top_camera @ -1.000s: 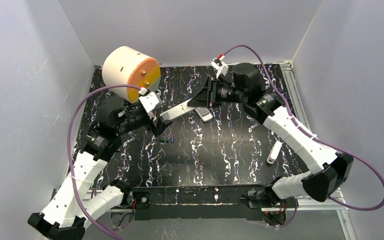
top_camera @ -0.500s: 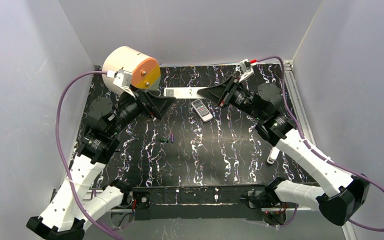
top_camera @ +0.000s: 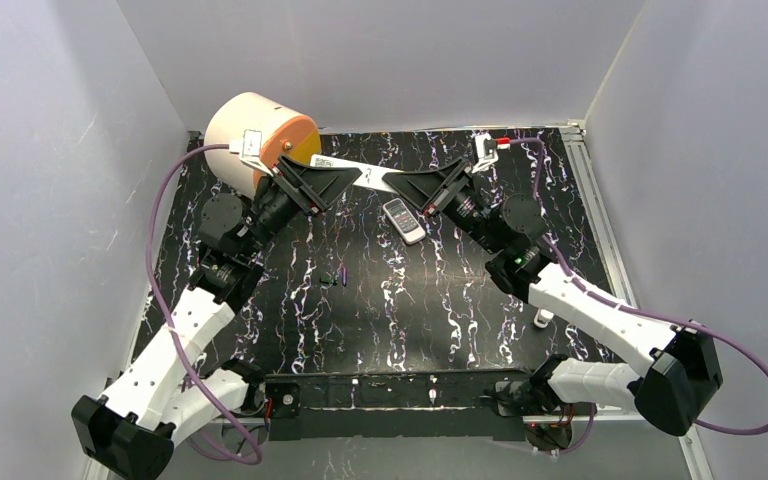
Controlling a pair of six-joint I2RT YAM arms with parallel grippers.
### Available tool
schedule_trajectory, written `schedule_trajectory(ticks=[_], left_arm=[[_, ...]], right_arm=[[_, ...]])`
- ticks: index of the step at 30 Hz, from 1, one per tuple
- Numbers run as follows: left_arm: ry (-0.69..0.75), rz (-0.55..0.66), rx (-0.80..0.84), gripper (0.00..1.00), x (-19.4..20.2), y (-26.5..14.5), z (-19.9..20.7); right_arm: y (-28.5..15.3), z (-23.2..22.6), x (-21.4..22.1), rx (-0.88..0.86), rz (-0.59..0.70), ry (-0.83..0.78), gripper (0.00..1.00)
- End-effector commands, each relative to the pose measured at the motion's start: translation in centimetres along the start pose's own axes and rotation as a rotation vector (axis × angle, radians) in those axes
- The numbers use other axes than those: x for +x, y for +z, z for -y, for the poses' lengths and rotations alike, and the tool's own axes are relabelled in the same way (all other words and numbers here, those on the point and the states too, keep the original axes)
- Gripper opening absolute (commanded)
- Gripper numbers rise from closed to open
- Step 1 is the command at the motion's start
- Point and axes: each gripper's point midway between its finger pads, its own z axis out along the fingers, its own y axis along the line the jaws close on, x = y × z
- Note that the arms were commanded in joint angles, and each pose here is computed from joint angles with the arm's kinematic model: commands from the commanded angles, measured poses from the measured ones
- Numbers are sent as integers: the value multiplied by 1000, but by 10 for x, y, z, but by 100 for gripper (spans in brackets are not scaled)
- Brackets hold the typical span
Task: Load the batteries into the remote control
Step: Remove the battery cover from the remote control.
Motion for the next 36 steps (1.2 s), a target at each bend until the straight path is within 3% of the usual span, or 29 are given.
schedule_trajectory(ticks=[1, 14, 16, 19, 22, 25, 30, 36], left_arm=[[-25, 148, 160, 64, -30, -3, 39], [-17, 180, 209, 0, -30, 1, 36], [-7, 189, 202, 0, -31, 0, 34], [-22, 192, 194, 0, -30, -1, 31], [-128, 176, 180, 0, -28, 1, 28], [-202, 154, 165, 0, -26, 4, 26], [-224, 132, 100, 0, -20, 6, 10], [-180, 131, 30, 0, -12, 5, -12]], right_arm=[[-1, -46, -17, -153, 89, 14, 16], [-5, -22, -8, -94, 98, 75, 16], [-6, -15, -7, -67, 99, 78, 20], [-10, 4, -4, 9, 77, 60, 40], [-20, 25, -5, 108, 52, 52, 58], [-28, 33, -5, 176, 31, 62, 67], [-31, 40, 0, 255, -23, 68, 68], [-35, 49, 0, 309, -33, 59, 52]])
